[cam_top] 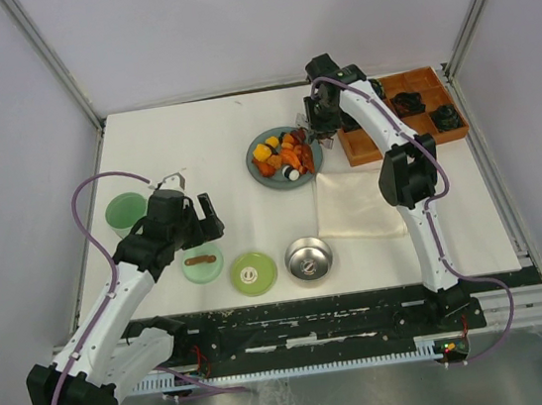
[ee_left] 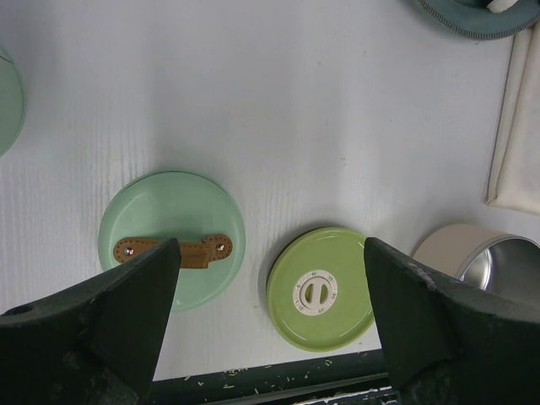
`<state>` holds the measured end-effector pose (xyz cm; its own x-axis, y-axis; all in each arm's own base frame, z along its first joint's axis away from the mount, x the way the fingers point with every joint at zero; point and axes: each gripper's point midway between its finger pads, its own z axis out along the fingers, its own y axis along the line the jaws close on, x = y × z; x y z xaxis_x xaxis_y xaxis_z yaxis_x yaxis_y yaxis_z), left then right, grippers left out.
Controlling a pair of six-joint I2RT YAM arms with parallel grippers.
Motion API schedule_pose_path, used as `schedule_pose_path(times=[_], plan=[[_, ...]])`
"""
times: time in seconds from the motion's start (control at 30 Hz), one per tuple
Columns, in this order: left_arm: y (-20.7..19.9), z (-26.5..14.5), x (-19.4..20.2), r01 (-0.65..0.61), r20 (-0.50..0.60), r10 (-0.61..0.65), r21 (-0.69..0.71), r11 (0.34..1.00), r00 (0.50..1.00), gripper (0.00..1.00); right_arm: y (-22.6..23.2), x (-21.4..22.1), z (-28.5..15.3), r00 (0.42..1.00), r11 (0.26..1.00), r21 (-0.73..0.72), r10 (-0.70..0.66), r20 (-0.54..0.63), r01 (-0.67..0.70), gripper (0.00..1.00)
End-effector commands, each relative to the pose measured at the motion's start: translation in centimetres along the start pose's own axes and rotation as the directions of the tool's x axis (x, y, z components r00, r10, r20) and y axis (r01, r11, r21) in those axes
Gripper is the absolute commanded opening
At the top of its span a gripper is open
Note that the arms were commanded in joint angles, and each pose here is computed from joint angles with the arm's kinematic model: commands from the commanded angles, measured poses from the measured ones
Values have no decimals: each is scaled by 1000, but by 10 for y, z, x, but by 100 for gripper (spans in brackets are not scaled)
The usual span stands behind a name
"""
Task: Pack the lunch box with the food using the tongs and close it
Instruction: Pick up the fake food from the plate.
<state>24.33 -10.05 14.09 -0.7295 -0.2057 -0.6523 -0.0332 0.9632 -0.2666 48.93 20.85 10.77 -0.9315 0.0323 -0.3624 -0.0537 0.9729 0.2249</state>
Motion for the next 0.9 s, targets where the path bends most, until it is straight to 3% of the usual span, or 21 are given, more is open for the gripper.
schedule_pose_path(times=[0.0,0.5,0.87], plan=[[-6,-2,-11,-24,39,23,32,999,999,95,9,-25,-49,991,1000,-20,-21,128,24,25],[-6,-5,-13,-20,56,17,38,999,998,95,1,-12,-113,978,999,12,-37,204,36,21],[-8,-7,-14,-23,61,20,48,999,998,95,6,30,-164,981,993,-31,-110,161,117,19]])
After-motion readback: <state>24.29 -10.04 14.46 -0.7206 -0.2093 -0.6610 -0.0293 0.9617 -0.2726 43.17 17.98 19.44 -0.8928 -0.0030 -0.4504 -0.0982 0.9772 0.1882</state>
